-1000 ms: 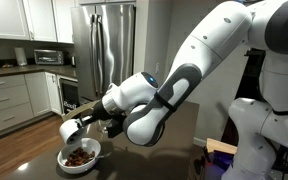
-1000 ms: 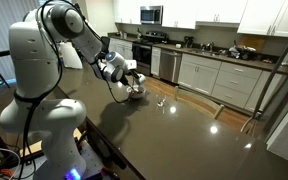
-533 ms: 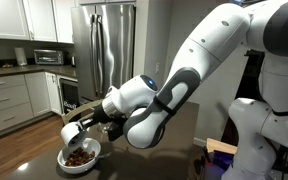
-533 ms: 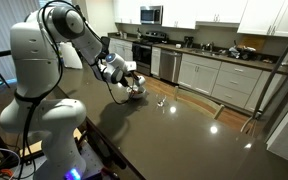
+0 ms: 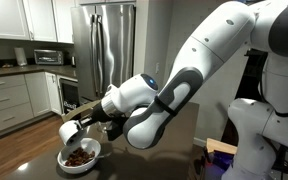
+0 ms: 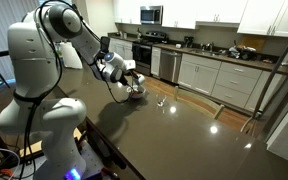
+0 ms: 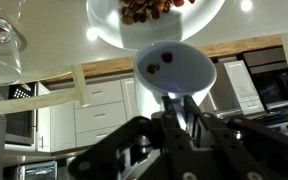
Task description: Slide the white mug to the right, pour the contents in the white mug into the bowl
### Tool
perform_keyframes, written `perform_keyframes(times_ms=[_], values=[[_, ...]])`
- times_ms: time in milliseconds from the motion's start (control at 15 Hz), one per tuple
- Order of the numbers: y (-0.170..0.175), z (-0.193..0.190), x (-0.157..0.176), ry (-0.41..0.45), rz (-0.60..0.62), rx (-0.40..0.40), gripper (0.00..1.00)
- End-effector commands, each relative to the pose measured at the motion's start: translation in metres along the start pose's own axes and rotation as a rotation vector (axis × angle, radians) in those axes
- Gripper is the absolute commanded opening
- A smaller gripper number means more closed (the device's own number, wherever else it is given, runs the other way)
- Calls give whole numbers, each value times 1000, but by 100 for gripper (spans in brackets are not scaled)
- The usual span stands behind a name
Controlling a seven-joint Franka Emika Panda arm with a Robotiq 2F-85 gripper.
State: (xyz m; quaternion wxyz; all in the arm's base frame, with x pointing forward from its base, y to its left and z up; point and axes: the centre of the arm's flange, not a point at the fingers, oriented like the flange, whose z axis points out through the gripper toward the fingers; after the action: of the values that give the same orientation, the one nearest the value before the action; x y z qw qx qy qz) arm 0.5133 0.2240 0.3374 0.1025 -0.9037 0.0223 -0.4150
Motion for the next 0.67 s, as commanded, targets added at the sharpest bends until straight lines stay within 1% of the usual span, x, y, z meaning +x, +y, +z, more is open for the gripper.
perform_keyframes(times_ms=[0,600], values=[[-2,-8,-1,47,-20,1,7],[-4,-15,6,77,-38,-6,7]])
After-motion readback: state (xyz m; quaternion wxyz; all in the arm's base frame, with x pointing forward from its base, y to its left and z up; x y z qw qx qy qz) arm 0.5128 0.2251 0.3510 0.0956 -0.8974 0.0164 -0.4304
